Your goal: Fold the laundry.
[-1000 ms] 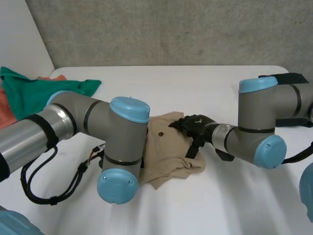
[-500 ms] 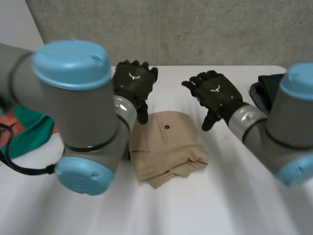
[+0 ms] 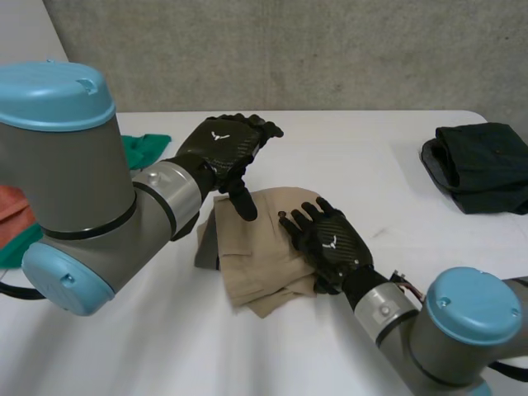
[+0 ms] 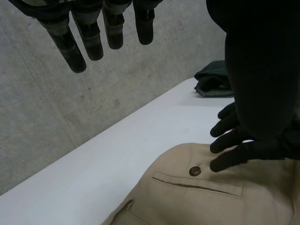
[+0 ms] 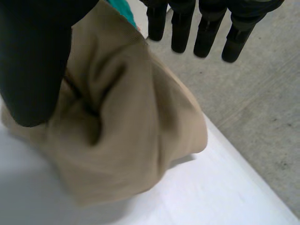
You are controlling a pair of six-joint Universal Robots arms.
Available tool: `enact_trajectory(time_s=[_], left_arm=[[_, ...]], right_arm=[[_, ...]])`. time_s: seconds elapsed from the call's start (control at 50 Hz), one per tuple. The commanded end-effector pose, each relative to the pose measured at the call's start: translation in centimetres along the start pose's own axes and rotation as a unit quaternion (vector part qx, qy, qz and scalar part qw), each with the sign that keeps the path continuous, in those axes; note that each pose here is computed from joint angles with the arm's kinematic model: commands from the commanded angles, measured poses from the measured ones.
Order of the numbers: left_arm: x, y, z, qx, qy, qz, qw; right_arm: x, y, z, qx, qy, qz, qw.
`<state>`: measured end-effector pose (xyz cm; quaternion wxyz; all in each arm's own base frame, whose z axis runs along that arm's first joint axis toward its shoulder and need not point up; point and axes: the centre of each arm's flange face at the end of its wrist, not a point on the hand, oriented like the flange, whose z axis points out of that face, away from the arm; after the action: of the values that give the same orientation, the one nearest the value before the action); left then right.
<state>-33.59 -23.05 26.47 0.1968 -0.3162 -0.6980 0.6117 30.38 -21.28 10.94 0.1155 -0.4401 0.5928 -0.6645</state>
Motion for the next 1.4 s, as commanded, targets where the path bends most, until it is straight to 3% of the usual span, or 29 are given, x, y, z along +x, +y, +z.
enact_trajectory(time_s=[0.02,0.56,0.78,0.96,1.06,1.14,1.3,1.4], left_arm=[[0.2,-0.1,0.0,0.002,0.0,0.003,1.0],[0.2,-0.1,-0.5,0.002,0.001,0.002,1.0],[0.0,-3.1,-1.2,0.056,-0.003,0.008,0.998],[1.4,-4.7,-1.2,0.101,0.014,0.019,0.995],[3.4,-5.2,-1.6,0.113,0.05,0.023,0.992],[4.3,-5.0,-1.7,0.112,0.072,0.025,0.991],[5.2,-3.6,-1.1,0.093,0.084,0.023,0.992],[5.5,-2.4,-0.6,0.076,0.088,0.021,0.993]], right_arm=[[0.1,1.1,2.6,0.011,0.003,-0.025,1.0],[1.3,-1.5,7.2,0.034,-0.003,-0.014,0.999],[14.0,-8.5,7.6,0.13,0.122,-0.047,0.983],[25.6,-8.6,6.9,0.176,0.189,-0.03,0.966],[34.4,-4.0,4.9,0.17,0.256,-0.009,0.951],[38.5,0.3,3.9,0.164,0.267,-0.002,0.95],[39.4,13.4,5.6,0.135,0.23,0.04,0.963],[38.2,18.1,5.3,0.116,0.227,0.056,0.965]])
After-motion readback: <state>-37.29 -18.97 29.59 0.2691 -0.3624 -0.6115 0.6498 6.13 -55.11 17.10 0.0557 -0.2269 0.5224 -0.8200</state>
